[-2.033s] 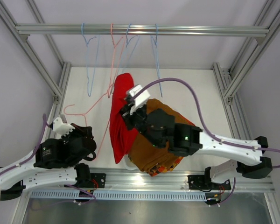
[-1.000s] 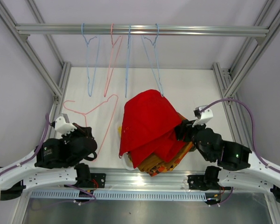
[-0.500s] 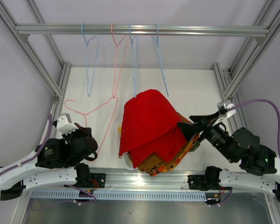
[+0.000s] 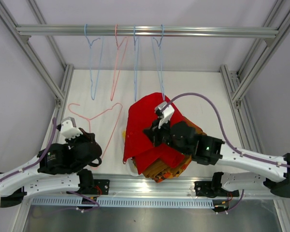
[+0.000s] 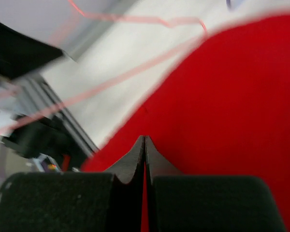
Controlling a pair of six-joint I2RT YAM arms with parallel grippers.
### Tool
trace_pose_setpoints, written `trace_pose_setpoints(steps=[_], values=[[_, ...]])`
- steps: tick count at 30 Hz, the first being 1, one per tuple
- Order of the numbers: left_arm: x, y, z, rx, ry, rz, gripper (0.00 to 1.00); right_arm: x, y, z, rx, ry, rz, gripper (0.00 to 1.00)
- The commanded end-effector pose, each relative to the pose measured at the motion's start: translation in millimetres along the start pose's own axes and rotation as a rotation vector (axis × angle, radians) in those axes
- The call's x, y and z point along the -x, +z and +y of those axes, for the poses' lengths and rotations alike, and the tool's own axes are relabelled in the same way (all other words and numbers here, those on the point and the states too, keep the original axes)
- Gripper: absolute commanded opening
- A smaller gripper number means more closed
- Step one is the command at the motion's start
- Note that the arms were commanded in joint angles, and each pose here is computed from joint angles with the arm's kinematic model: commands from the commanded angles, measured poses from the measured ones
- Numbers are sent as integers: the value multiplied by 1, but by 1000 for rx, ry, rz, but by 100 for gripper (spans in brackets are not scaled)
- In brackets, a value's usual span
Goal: Remove the trousers from the hanger
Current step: Place the trousers in the bin.
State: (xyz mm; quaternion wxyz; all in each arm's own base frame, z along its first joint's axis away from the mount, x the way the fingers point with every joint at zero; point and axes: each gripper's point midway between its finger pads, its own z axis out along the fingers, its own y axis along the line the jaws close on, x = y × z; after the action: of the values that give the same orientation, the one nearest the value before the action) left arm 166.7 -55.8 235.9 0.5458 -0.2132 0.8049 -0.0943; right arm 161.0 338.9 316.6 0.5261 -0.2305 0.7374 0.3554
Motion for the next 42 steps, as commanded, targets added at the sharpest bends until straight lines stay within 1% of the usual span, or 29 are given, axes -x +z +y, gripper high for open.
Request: trace_pose_setpoints(steps=[1, 2, 3, 4, 5, 6, 7, 8, 10, 11, 14, 19, 20, 21, 23, 25, 26, 27, 29, 30, 33, 36, 37, 39, 40, 42], values=[[0, -1, 8, 19, 77, 12, 1, -25, 10, -30, -94, 89, -15, 0], [-1, -1, 8, 17, 85, 16, 1, -38, 10, -43, -130, 113, -3, 0], [-2, -2, 8, 14, 87, 28, 1, -74, 8, -67, -207, 114, 49, 0], [-2, -3, 6, 9, 90, 35, 1, -83, 2, -82, -252, 171, 41, 0], [-3, -4, 6, 4, 97, 42, 1, -98, -3, -94, -287, 189, 53, 0], [-4, -5, 2, -9, 96, 52, 1, -133, -11, -112, -337, 191, 102, 0], [-3, -5, 2, -16, 106, 55, 1, -143, -17, -121, -360, 233, 105, 0], [-2, -6, 1, -23, 104, 58, 1, -143, -25, -127, -368, 263, 81, 0], [-3, -7, -2, -36, 110, 64, 1, -161, -35, -138, -391, 293, 94, 0], [-2, -7, -2, -40, 110, 63, 1, -153, -40, -138, -380, 310, 62, 0], [-2, -7, -9, -65, 121, 64, 1, -138, -44, -135, -363, 302, 36, 0], [-3, -9, -19, -91, 148, 80, 1, -104, -34, -111, -279, 256, 34, 0], [-4, -9, -21, -95, 148, 84, 1, -87, -31, -101, -238, 248, 17, 0], [-5, -8, -22, -93, 154, 86, 1, -81, -26, -95, -221, 237, 18, 0], [-6, -9, -24, -98, 159, 92, 1, -50, -21, -77, -152, 238, -33, 0], [-8, -9, -25, -99, 161, 97, 1, -29, -15, -68, -121, 210, -66, 0], [-8, -8, -25, -100, 164, 98, 1, -20, -13, -65, -112, 201, -80, 0], [-8, -8, -25, -102, 163, 97, 1, -1, -13, -61, -107, 184, -115, 0], [-8, -9, -26, -111, 162, 96, 1, 5, -4, -60, -119, 159, -109, 0], [-8, -8, -26, -110, 168, 95, 1, 14, -3, -57, -121, 150, -121, 0], [-8, -8, -24, -111, 167, 93, 1, -1, 12, -70, -181, 114, -76, 0], [-12, -7, -21, -111, 169, 98, 1, -27, 26, -86, -242, 107, -31, 0], [-15, -7, -22, -116, 166, 105, 1, -45, 28, -96, -276, 105, -5, 0], [-21, -6, -21, -120, 174, 117, 1, -67, 34, -110, -311, 110, 19, 0], [-24, -6, -22, -125, 174, 129, 1, -90, 34, -120, -330, 112, 45, 0], [-27, -7, -23, -133, 178, 140, 1, -111, 35, -135, -356, 154, 56, 0]])
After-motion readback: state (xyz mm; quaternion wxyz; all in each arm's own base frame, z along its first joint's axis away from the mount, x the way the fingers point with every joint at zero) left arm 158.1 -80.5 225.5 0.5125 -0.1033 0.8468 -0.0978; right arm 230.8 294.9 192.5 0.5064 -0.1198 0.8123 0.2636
